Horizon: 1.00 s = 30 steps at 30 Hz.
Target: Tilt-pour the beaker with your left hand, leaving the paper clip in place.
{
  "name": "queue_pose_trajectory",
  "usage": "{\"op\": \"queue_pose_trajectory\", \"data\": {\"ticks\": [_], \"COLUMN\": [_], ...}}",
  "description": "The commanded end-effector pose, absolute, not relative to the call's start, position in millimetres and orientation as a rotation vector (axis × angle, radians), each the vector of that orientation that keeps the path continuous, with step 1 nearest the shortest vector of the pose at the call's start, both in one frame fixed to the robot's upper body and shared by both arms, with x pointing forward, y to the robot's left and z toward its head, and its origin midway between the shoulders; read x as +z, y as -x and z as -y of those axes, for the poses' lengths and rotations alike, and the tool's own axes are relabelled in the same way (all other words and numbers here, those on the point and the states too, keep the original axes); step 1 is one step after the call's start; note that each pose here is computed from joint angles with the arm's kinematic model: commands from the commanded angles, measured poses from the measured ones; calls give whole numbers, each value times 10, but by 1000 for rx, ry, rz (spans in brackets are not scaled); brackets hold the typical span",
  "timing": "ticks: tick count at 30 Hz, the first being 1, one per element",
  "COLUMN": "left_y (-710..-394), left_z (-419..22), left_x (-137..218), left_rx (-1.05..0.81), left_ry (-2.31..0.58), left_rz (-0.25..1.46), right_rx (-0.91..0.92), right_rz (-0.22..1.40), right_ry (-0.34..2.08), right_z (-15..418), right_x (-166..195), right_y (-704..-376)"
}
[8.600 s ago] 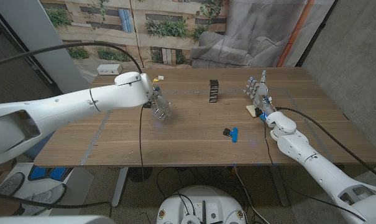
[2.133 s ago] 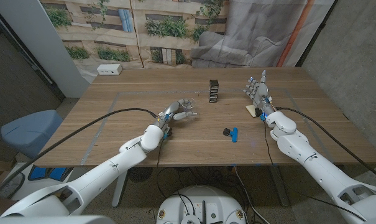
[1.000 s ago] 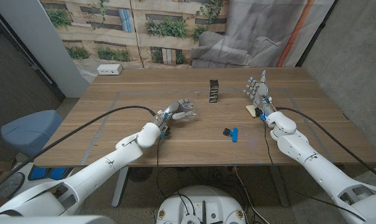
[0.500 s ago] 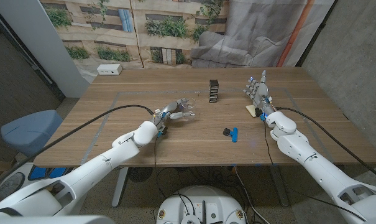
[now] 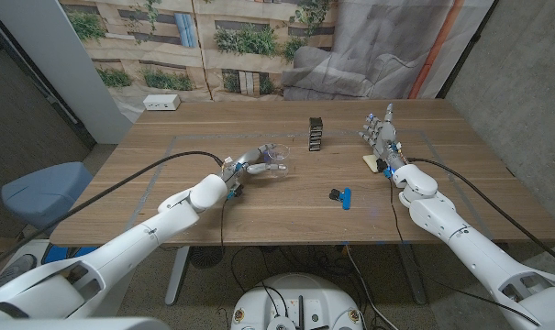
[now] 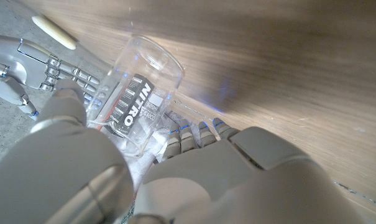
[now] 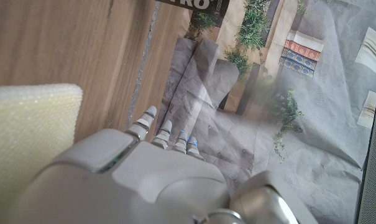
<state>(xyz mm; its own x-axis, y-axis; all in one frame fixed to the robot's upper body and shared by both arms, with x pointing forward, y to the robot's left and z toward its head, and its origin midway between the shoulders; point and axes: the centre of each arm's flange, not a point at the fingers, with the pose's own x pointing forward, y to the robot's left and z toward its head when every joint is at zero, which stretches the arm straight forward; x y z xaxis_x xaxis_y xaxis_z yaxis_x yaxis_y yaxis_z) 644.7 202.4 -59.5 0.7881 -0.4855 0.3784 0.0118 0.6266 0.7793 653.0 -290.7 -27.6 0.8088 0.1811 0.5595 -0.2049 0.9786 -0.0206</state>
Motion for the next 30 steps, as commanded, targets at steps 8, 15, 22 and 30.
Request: {"op": "queue_pose_trajectory", "data": {"ticks": [8, 15, 22, 30], "left_y": [-6375, -6315, -6286, -6347], "left_z": [-2341, -2511, -2580, -2677], "left_x": [-392, -301, -252, -219], "left_rx": [-371, -366, -385, -364], "left_ry": [-827, -779, -721, -607], "left_rz": [602, 618, 633, 637], "right_rx": [206, 206, 206, 206], "right_rz": [594, 594, 594, 593], "right_ry": [-42, -42, -42, -42], "right_z": [2905, 2905, 2905, 2905], "right_x": [-275, -275, -275, -275], "right_y": [-6530, -6530, -6530, -6529]}}
